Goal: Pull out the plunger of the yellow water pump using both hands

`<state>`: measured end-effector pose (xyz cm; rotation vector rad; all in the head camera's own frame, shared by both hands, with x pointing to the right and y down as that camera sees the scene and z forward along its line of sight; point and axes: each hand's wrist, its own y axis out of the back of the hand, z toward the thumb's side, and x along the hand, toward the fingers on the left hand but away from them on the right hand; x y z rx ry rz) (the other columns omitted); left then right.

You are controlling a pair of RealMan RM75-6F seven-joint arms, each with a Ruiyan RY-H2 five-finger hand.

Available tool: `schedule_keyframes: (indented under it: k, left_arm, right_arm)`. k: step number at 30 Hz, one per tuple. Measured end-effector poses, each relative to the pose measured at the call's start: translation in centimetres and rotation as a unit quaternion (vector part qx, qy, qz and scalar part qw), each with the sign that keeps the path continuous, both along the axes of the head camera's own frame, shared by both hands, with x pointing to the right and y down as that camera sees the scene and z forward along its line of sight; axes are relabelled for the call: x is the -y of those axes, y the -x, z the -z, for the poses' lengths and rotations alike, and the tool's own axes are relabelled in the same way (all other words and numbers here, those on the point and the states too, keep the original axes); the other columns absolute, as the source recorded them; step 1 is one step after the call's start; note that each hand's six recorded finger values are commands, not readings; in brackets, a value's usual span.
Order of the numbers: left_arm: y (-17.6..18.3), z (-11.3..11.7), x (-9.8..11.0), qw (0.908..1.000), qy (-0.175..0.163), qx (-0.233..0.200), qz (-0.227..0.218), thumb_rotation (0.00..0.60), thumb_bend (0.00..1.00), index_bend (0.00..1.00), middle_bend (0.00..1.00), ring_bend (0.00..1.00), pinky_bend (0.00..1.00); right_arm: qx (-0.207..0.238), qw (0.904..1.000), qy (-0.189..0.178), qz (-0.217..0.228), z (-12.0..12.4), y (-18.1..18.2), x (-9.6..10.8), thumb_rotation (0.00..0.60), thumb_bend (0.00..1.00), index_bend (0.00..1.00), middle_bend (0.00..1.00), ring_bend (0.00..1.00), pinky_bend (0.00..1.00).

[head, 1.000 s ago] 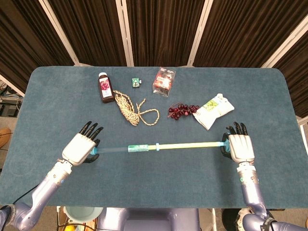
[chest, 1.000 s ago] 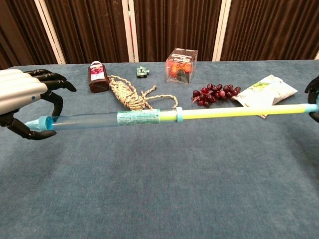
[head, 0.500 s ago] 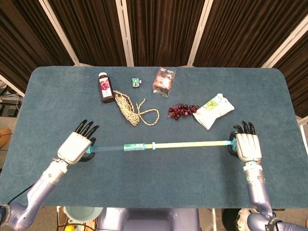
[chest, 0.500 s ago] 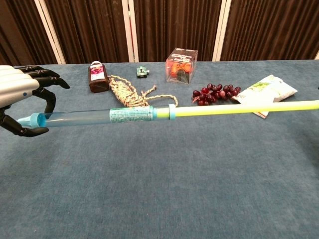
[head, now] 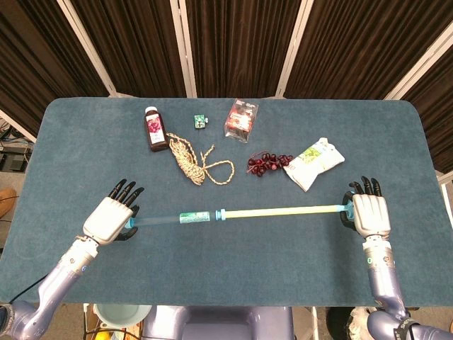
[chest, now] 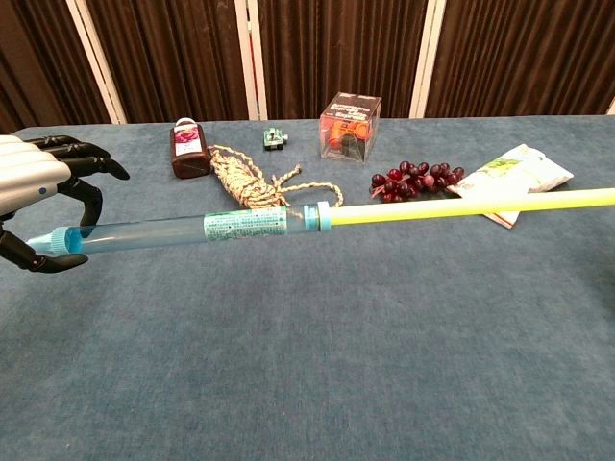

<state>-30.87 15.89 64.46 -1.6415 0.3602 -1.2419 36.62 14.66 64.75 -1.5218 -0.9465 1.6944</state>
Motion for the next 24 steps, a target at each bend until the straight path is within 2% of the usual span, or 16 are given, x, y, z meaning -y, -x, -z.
schedule_keyframes:
  k: [4, 6, 7, 11, 12, 16, 24]
  left_arm:
    - [0.2, 0.1, 0.0, 1.0000, -0.001, 0.002, 0.002, 0.600, 0.43, 0.54, 0.09, 0.00, 0.02]
    - [0.3, 0.1, 0.0, 1.0000, -0.001, 0.003, 0.002, 0.600, 0.40, 0.49, 0.08, 0.00, 0.02]
    - [0.3, 0.1, 0.0, 1.0000, -0.001, 0.003, 0.003, 0.600, 0.37, 0.44, 0.06, 0.00, 0.02]
    - [0.3, 0.0, -0.1, 1.0000, 0.005, 0.003, 0.005, 0.600, 0.18, 0.16, 0.00, 0.00, 0.02]
    - [0.3, -0.1, -0.2, 1.0000, 0.008, 0.003, 0.006, 0.600, 0.15, 0.12, 0.00, 0.00, 0.02]
    - [0.1, -0.1, -0.5, 0.9999, 0.016, 0.000, 0.006, 0.600, 0.10, 0.07, 0.00, 0.00, 0.02]
    - [0.1, 0.0, -0.9, 0.9996, 0.024, -0.008, 0.011, 0.600, 0.09, 0.05, 0.00, 0.00, 0.02]
  right_arm:
    - [-0.001, 1.0000, 0.000, -0.003, 0.1, -0.1, 0.1, 0.600, 0.49, 0.72, 0.24, 0.06, 0.05]
    - [-0.001, 1.0000, 0.003, -0.004, 0.0, -0.2, 0.1, 0.600, 0.48, 0.69, 0.24, 0.06, 0.06]
    - [-0.001, 1.0000, 0.004, -0.004, 0.0, -0.2, 0.0, 0.600, 0.47, 0.67, 0.23, 0.05, 0.05]
    - [-0.003, 0.9999, 0.012, 0.002, -0.2, -0.3, -0.3, 0.600, 0.36, 0.34, 0.16, 0.03, 0.03]
    - [-0.005, 0.9999, 0.015, 0.005, -0.3, -0.3, -0.5, 0.600, 0.35, 0.31, 0.15, 0.02, 0.03]
    - [-0.008, 0.9997, 0.022, 0.009, -0.3, -0.4, -0.7, 0.600, 0.32, 0.30, 0.14, 0.02, 0.02]
    - [-0.014, 0.9995, 0.030, 0.000, -0.2, -1.0, -1.0, 0.600, 0.29, 0.24, 0.10, 0.00, 0.00]
